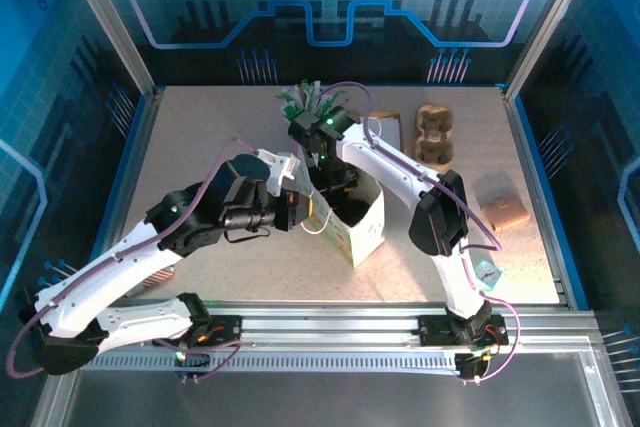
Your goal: Pack the takeout coffee
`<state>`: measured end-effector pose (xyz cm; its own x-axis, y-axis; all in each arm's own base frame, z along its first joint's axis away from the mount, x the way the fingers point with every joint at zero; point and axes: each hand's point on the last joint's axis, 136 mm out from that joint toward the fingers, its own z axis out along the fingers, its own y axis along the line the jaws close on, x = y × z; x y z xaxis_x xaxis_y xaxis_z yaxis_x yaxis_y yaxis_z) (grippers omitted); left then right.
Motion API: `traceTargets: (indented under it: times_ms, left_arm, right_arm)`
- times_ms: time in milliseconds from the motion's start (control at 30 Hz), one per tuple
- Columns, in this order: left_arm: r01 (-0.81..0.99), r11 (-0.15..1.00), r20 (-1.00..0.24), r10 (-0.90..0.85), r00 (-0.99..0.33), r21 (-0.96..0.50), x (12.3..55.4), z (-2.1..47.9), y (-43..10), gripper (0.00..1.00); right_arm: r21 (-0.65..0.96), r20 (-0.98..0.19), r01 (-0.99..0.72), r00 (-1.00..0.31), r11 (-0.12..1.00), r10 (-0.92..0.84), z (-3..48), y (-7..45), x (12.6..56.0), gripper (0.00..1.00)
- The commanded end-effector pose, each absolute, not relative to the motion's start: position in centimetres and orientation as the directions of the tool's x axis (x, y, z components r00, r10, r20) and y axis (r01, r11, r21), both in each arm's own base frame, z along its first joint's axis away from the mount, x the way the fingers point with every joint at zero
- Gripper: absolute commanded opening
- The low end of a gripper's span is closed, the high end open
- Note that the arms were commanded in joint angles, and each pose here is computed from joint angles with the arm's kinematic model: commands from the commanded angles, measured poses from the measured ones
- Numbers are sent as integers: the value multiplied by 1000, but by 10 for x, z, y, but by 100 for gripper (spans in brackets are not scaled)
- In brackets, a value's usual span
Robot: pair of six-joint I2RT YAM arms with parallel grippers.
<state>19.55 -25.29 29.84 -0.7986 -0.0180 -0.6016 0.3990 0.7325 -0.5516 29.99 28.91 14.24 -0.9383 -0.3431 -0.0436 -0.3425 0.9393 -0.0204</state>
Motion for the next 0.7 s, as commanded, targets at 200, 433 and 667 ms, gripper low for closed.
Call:
traceTargets:
  times_ms: [200,433,667]
  left_arm:
    - [428,719,-616,-1,-787,-548,191,301,-255,0]
    - [428,721,-619,0,-785,-544,191,300,-255,0]
    - [430,722,-621,0,-784,-542,191,301,-255,0]
  right_arm:
    - [-76,109,-331,-940,941,-322,89,274,292,51]
    - [-86,117,-331,-940,940,-320,83,271,290,51]
    - [-85,121,-333,-939,939,-322,80,269,288,52]
